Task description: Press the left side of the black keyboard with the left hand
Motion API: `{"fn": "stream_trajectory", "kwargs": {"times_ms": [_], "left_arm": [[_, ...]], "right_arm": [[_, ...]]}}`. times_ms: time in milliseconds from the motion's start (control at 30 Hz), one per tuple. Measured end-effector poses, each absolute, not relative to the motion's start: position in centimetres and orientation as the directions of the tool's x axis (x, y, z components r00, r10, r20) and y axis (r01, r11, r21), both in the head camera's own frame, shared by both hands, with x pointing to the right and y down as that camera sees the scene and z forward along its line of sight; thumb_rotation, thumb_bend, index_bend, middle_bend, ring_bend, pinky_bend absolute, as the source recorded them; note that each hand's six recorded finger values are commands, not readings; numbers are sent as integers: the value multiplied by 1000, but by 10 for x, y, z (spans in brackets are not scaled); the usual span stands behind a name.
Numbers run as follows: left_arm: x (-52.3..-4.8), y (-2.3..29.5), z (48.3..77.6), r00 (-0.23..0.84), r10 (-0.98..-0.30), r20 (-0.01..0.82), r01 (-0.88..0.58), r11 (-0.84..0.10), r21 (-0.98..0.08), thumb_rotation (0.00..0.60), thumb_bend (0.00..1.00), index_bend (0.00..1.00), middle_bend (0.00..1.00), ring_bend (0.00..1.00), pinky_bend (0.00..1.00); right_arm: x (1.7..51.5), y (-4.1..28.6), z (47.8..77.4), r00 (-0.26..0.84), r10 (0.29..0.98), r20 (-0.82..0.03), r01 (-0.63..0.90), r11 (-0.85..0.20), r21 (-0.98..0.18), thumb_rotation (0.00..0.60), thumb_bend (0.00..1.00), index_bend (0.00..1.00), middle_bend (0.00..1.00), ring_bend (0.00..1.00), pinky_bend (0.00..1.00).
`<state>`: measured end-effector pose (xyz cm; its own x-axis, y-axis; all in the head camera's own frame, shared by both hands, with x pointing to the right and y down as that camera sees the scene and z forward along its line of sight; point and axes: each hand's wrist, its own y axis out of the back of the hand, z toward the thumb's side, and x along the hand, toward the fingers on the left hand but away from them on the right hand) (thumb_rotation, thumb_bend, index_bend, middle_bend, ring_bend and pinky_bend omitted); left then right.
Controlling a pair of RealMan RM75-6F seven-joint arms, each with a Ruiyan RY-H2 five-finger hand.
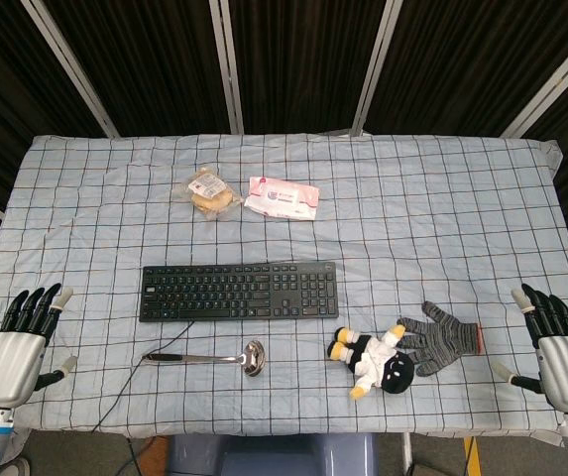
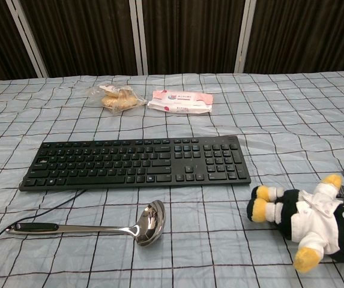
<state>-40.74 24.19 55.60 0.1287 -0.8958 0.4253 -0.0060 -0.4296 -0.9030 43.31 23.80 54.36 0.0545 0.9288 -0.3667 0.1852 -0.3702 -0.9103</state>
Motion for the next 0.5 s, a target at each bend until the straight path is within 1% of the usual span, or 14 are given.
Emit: {"fn": "stream_trajectory", "kwargs": {"times_ms": [500], "left_arm": [[-409, 241, 556, 129, -896, 425, -8, -430, -903, 600, 143, 0, 0, 0, 0]], "right_arm": [[431, 238, 544, 60, 928, -368, 184, -373, -909, 600, 53, 0, 0, 0, 0]]}}
